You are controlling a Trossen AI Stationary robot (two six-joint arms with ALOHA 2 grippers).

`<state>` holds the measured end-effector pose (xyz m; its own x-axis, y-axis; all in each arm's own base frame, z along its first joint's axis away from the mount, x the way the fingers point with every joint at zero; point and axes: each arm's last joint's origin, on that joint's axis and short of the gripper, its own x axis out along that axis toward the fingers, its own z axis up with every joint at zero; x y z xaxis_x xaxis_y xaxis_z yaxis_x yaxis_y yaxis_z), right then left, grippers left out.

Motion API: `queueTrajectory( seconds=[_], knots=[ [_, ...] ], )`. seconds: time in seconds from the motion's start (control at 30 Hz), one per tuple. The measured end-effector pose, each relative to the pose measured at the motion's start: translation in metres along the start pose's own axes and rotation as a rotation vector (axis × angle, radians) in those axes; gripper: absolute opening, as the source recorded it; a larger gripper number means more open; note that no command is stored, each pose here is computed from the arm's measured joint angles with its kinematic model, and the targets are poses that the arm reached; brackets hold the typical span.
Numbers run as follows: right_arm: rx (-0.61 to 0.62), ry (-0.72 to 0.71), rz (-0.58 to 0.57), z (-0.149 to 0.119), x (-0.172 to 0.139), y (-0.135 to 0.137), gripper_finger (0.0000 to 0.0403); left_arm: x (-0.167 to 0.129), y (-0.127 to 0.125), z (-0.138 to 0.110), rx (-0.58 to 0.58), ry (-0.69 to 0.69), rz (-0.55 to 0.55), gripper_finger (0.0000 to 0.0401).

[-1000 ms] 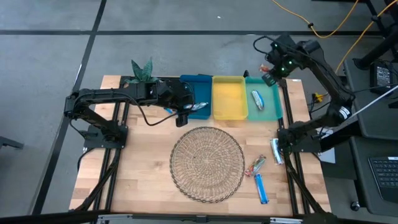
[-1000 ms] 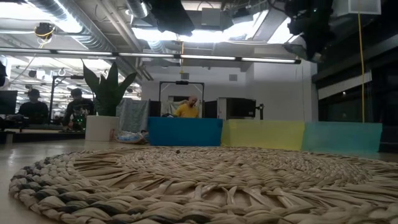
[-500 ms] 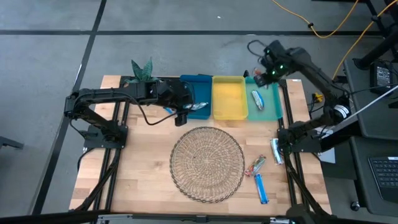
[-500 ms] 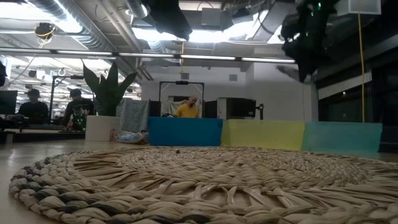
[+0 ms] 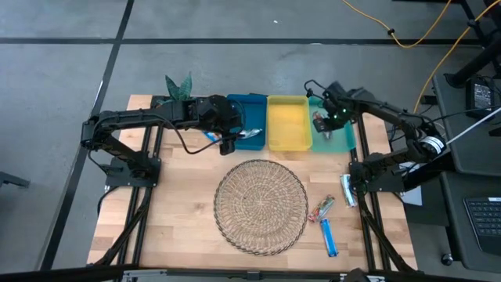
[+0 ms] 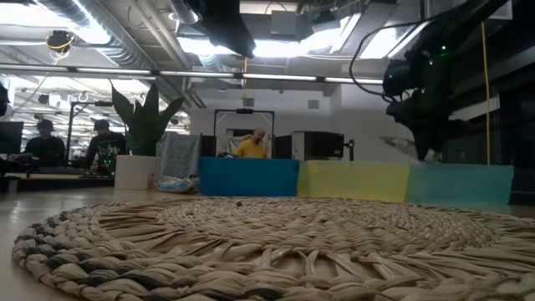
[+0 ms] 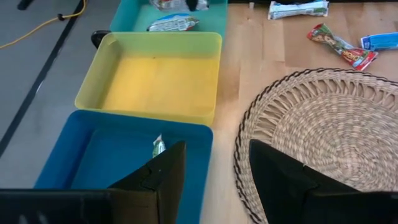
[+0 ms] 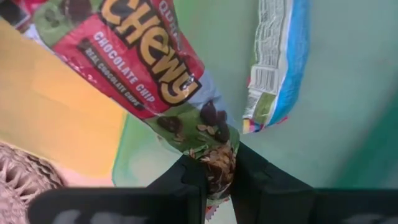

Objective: Pick and place Granola Bars by type
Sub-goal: Put the red granola bar into the green bin

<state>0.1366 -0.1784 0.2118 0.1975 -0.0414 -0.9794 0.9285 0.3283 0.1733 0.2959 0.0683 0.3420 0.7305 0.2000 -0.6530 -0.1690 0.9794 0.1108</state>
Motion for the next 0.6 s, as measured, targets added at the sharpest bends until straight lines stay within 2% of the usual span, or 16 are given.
queueTrajectory(
  seconds=[0.33, 0.6],
  knots=[
    [0.112, -0.017, -0.004, -0.011, 0.03, -0.007, 0.0051, 0.0, 0.0, -0.001, 0.007, 0.008, 0.0, 0.0171],
    [0.123, -0.023, -0.03, -0.012, 0.032, -0.009, 0.0051, 0.0, 0.0, -0.001, 0.017, 0.008, 0.0, 0.0171]
  ],
)
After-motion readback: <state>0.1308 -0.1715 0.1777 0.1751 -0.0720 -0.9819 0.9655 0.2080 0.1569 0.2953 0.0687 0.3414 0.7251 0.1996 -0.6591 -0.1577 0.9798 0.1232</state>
